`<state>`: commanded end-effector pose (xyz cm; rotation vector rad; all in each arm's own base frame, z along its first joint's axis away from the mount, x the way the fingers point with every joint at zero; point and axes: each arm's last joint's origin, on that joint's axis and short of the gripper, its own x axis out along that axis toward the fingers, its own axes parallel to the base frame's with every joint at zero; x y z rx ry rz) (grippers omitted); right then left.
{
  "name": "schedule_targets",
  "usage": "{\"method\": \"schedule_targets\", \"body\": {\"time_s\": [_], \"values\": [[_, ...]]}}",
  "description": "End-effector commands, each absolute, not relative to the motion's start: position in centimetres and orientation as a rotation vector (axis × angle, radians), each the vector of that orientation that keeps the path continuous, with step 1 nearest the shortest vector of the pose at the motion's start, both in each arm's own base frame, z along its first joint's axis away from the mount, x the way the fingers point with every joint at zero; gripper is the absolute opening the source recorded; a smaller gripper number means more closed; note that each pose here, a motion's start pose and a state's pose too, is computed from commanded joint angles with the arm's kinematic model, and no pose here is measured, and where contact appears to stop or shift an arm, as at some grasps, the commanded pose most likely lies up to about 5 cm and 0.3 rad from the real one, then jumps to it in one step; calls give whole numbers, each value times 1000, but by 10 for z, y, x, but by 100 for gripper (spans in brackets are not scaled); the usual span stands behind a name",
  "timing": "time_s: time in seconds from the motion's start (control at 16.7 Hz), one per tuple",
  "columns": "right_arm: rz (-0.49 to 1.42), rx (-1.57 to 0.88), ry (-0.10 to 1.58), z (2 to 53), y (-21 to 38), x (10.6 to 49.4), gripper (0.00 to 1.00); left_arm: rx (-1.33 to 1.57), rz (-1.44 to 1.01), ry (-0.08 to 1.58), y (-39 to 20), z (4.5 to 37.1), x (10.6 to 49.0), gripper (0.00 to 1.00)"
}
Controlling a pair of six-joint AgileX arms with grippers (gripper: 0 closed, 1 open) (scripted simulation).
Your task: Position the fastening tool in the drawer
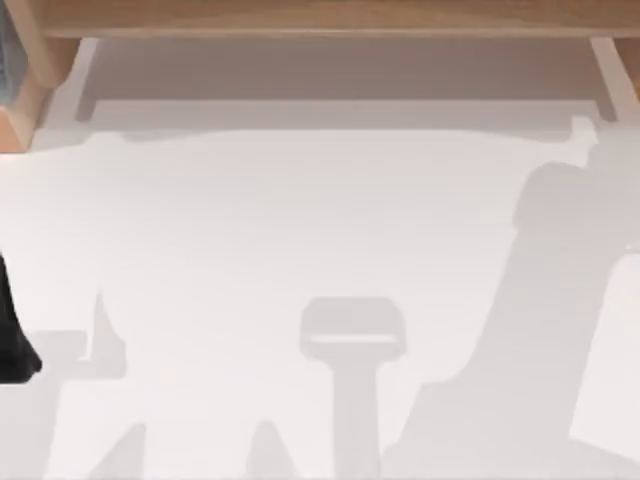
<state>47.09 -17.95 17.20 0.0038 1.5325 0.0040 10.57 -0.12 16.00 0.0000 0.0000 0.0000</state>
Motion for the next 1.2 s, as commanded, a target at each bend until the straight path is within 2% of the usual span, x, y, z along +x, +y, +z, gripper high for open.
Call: {"method": "schedule_targets", "body": {"time_s": [0.36, 1.14, 1.2], "values": [[-13, 2, 1555, 168, -178, 471, 0, 0, 0, 0, -1, 160, 106, 100], [-13, 2, 1555, 168, -178, 471, 98, 0, 0, 0, -1, 160, 106, 100], [-13, 2, 1555, 168, -178, 471, 100, 0, 0, 0, -1, 160, 106, 100]]}}
